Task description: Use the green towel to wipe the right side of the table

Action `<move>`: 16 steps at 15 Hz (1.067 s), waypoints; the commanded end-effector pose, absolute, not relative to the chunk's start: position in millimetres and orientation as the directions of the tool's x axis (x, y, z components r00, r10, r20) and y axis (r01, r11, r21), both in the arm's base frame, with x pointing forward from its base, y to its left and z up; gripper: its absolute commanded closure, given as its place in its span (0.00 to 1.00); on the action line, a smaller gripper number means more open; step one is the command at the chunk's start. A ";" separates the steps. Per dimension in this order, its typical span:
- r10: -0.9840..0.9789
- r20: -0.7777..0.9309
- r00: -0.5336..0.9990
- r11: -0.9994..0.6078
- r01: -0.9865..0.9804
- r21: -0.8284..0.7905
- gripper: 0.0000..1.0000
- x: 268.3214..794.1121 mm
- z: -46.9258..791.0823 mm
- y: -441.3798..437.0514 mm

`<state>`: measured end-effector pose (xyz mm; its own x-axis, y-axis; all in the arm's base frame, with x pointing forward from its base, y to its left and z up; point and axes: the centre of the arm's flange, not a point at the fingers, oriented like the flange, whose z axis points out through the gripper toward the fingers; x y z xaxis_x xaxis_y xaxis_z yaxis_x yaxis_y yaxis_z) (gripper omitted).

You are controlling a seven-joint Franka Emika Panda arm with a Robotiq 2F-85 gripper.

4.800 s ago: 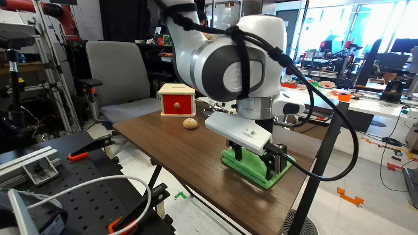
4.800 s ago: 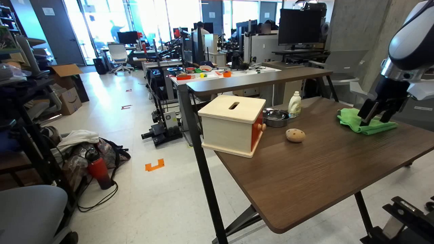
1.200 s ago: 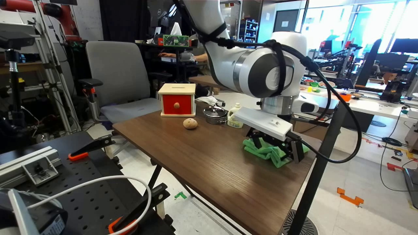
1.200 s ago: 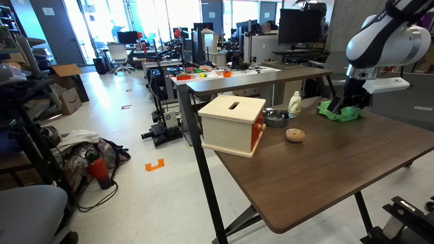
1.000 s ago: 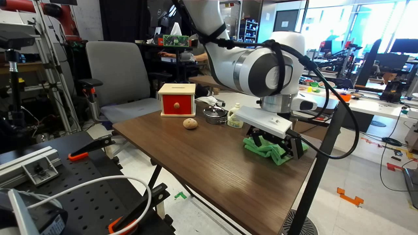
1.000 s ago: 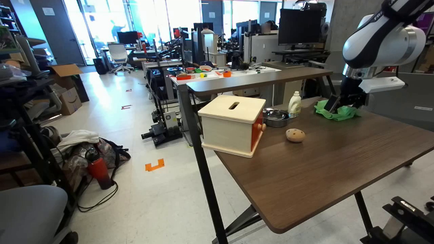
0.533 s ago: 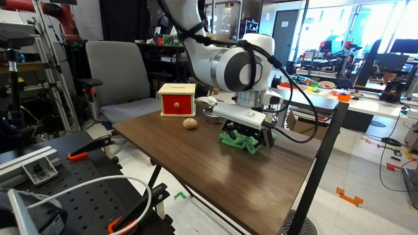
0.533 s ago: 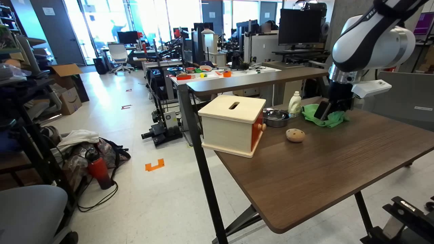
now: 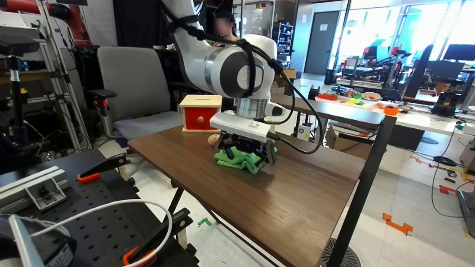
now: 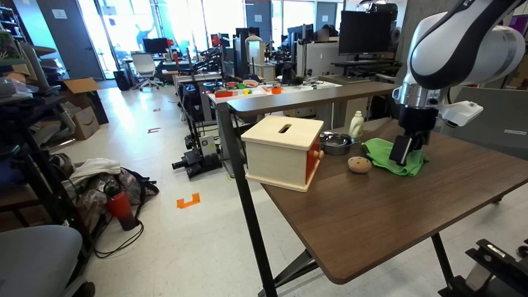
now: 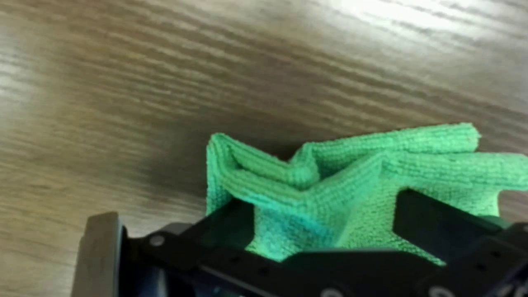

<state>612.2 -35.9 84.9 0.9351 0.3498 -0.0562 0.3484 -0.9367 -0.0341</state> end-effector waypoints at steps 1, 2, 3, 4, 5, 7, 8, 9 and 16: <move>0.438 -0.072 0.896 -0.899 0.437 -0.037 0.00 565.9 96.1 -22.7; 0.455 -0.069 0.888 -0.890 0.454 -0.034 0.00 558.1 97.2 -20.4; 0.468 -0.069 0.881 -0.884 0.467 -0.038 0.00 551.9 98.7 -19.0; 0.481 -0.069 0.874 -0.877 0.480 -0.041 0.00 544.3 100.0 -18.5; 0.491 -0.069 0.869 -0.871 0.489 -0.043 0.00 538.4 100.8 -19.2; 0.497 -0.070 0.865 -0.868 0.495 -0.052 0.00 526.8 104.2 -25.5; 0.499 -0.076 0.863 -0.867 0.496 -0.057 0.00 521.2 105.9 -29.6; 0.500 -0.077 0.862 -0.866 0.497 -0.059 0.00 515.9 107.3 -34.7; 0.406 -0.109 0.907 -0.913 0.407 -0.014 0.00 506.3 96.1 -94.4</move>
